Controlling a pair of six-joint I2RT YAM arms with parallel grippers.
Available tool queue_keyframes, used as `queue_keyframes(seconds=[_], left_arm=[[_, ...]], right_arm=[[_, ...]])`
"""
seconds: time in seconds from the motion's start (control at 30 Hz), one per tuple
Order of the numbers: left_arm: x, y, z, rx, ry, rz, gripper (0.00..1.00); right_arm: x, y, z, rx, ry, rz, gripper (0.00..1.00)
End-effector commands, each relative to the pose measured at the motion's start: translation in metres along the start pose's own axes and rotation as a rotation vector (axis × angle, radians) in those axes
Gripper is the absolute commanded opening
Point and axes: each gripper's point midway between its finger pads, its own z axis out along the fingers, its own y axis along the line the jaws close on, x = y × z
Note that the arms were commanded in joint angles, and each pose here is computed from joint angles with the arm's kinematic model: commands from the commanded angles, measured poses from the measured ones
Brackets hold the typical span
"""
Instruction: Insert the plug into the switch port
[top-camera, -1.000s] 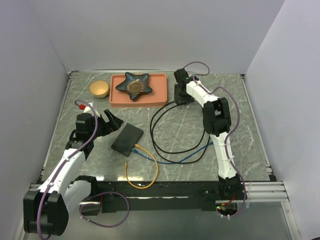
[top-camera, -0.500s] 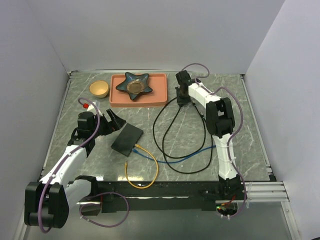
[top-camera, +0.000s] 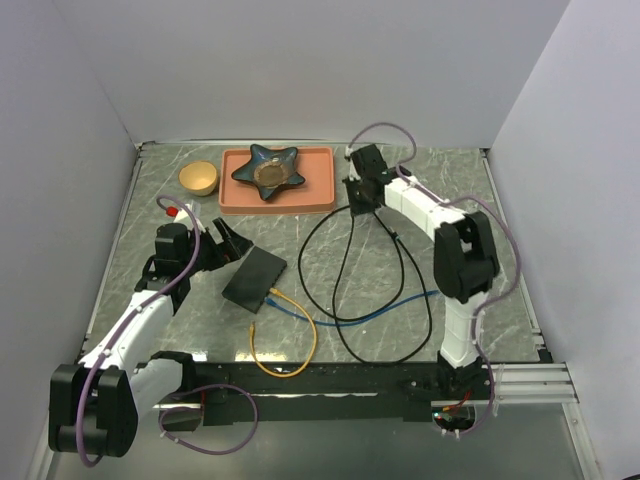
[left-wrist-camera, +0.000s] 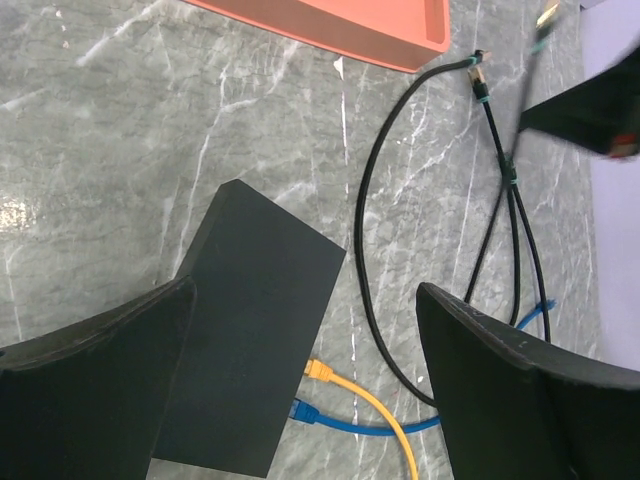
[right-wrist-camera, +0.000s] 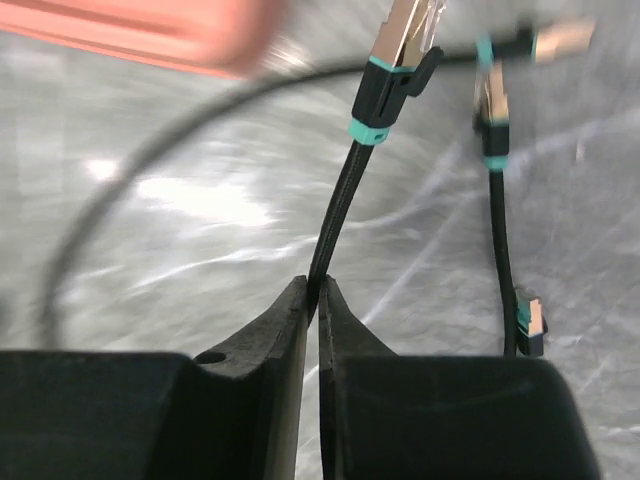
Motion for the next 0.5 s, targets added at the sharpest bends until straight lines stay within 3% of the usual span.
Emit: queue_keyframes(seconds=[0.0, 0.27, 0.47], left_arm=[[-0.010, -0.018, -0.004, 0.079, -0.045, 0.021, 0.99], [-0.016, -0.037, -0.009, 0.181, -0.085, 0.021, 1.00], [-0.021, -0.036, -0.012, 0.177, -0.128, -0.017, 0.99]], right_arm=[[-0.053, 0.063, -0.070, -0.199, -0.241, -0.194, 0.00], [0.005, 0.162, -0.077, -0.342, -0.191, -0.568, 0.00], [0.049, 0.209, -0.090, -0.627, -0.167, -0.594, 0.00]])
